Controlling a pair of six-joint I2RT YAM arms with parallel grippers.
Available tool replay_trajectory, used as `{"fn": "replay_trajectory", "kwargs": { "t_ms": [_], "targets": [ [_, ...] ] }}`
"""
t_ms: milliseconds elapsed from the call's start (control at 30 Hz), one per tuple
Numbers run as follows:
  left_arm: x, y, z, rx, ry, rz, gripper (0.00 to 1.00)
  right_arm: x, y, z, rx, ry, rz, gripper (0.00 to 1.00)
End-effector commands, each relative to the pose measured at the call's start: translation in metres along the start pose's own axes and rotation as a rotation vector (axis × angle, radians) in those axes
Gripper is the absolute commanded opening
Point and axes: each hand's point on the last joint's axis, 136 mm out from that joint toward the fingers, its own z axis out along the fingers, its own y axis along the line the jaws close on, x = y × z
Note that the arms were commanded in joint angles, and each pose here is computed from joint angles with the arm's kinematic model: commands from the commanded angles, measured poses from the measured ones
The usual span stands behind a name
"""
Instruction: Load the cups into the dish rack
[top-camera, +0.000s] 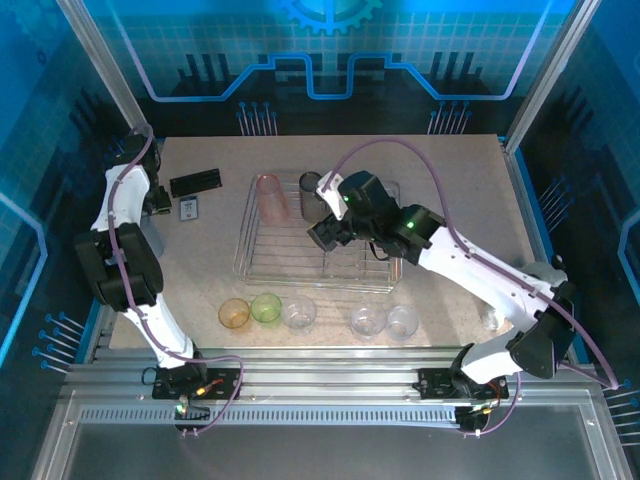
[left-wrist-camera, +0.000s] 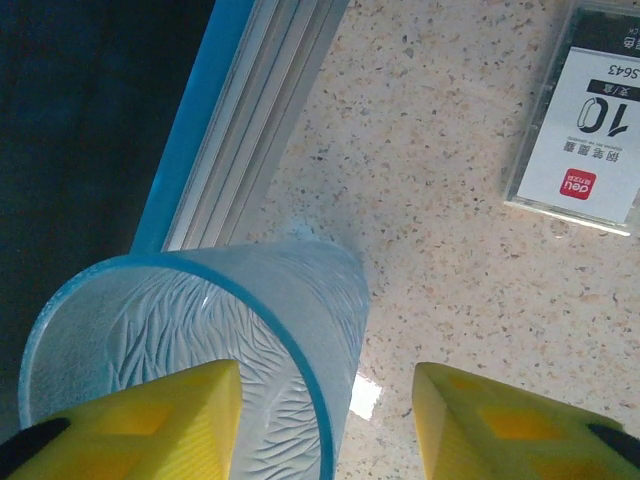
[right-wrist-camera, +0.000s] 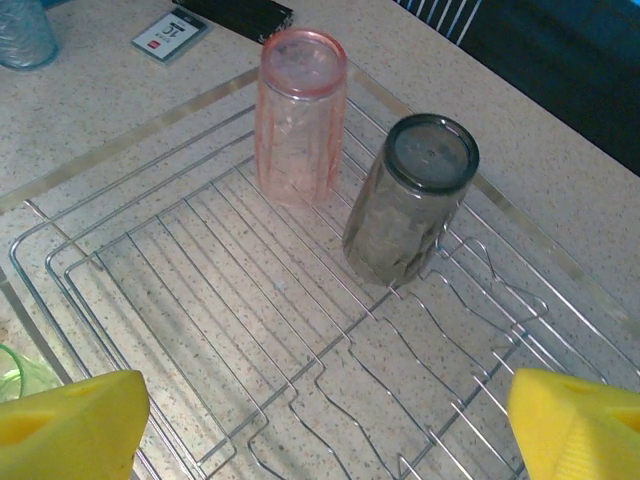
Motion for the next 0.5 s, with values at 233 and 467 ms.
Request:
{"fn": "replay_trajectory", "kwargs": {
  "t_ms": [233,467],
  "targets": [
    [0.005,-0.002,0.017,0.021,0.053,-0.024,0.37,-0.027,0.024,0.003,-0.006,-0.025,-0.141,0.93],
    [0.006,-0.002,0.021,0.032,0.055,-0.035,0.44,-0.037,0.023,-0.004,0.001,-0.062,-0.146,0.93]
  ]
}}
